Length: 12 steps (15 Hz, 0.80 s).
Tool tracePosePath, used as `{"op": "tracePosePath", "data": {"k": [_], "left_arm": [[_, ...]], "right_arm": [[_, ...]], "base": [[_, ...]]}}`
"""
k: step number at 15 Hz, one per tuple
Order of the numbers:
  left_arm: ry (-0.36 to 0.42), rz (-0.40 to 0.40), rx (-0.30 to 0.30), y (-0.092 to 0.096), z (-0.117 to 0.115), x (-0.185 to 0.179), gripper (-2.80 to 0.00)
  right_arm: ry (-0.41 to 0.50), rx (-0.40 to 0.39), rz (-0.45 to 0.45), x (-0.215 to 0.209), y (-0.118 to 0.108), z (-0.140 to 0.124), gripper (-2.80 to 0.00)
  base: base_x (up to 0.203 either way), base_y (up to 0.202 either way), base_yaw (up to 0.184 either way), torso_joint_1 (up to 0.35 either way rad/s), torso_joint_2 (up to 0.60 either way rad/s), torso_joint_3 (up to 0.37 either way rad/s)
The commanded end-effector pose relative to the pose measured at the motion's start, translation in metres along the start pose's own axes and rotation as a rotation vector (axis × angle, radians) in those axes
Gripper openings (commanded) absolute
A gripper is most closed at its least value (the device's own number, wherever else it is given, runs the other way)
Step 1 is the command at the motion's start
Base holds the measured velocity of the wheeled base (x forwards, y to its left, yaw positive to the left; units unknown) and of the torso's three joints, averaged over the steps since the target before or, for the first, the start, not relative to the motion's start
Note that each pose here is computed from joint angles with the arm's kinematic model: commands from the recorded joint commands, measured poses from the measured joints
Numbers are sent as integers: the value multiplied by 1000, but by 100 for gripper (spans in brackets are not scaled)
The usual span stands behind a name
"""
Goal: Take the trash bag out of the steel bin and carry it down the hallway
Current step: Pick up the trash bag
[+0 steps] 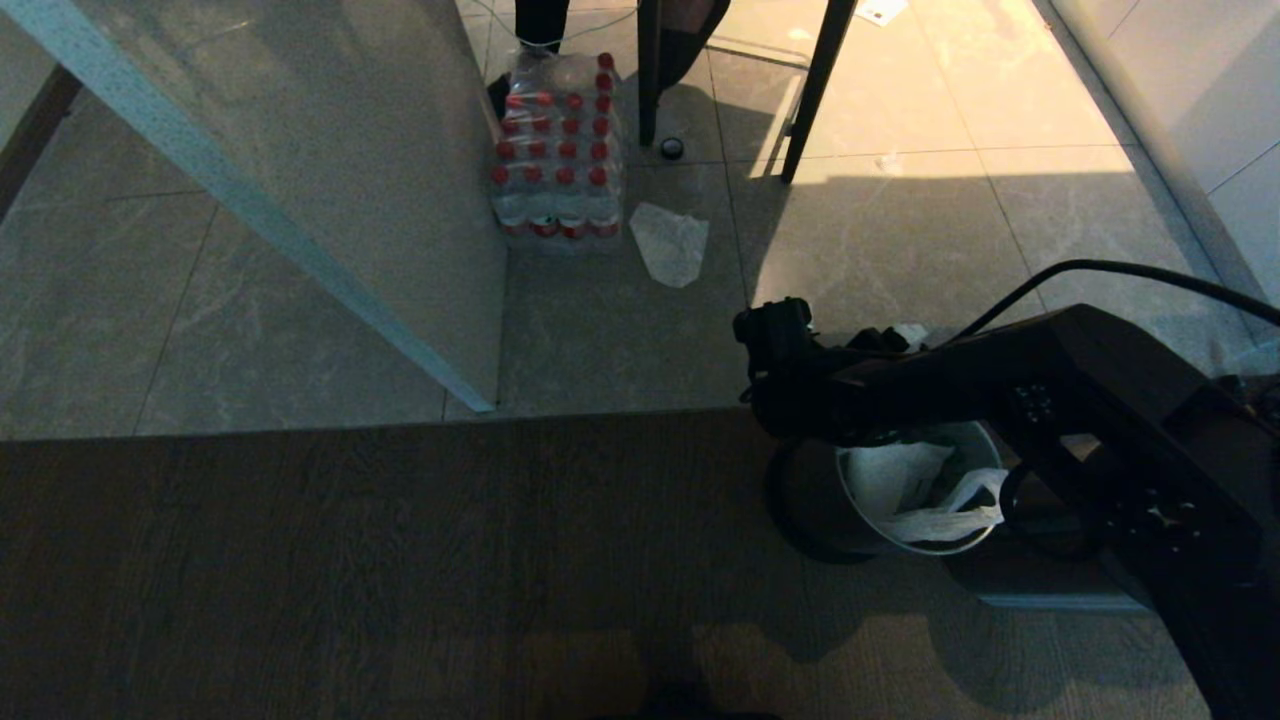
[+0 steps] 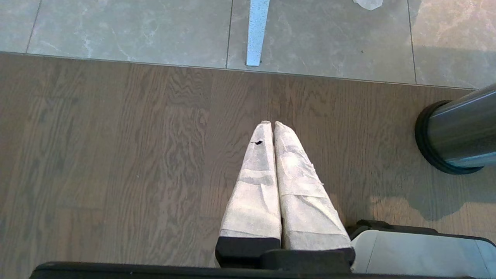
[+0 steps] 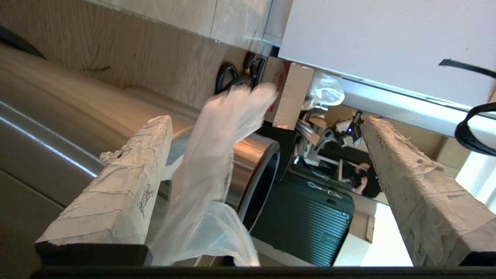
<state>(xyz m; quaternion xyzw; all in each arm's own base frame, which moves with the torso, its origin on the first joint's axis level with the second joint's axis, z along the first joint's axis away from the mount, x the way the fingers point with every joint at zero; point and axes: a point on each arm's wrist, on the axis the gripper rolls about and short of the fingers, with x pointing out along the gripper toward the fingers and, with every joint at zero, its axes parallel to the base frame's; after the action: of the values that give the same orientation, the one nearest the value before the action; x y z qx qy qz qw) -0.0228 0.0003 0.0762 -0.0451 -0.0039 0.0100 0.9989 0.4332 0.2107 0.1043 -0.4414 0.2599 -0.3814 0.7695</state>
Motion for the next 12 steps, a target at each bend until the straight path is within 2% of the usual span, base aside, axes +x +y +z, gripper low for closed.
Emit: {"op": "tracePosePath", "data": {"k": [1,6,12], "left_arm": [[-1,1,0,0,0,0,-280],[-1,1,0,0,0,0,-280],[-1,1,0,0,0,0,-280]], "right_arm": [[-9,27,-3,-6,-15,5,0],[-4,28,-27,-17,-27,0,0],[18,14,-33,-6,-32,-23,0]], "base": [[0,0,0,0,0,0],[0,0,0,0,0,0],[0,0,0,0,0,0]]}}
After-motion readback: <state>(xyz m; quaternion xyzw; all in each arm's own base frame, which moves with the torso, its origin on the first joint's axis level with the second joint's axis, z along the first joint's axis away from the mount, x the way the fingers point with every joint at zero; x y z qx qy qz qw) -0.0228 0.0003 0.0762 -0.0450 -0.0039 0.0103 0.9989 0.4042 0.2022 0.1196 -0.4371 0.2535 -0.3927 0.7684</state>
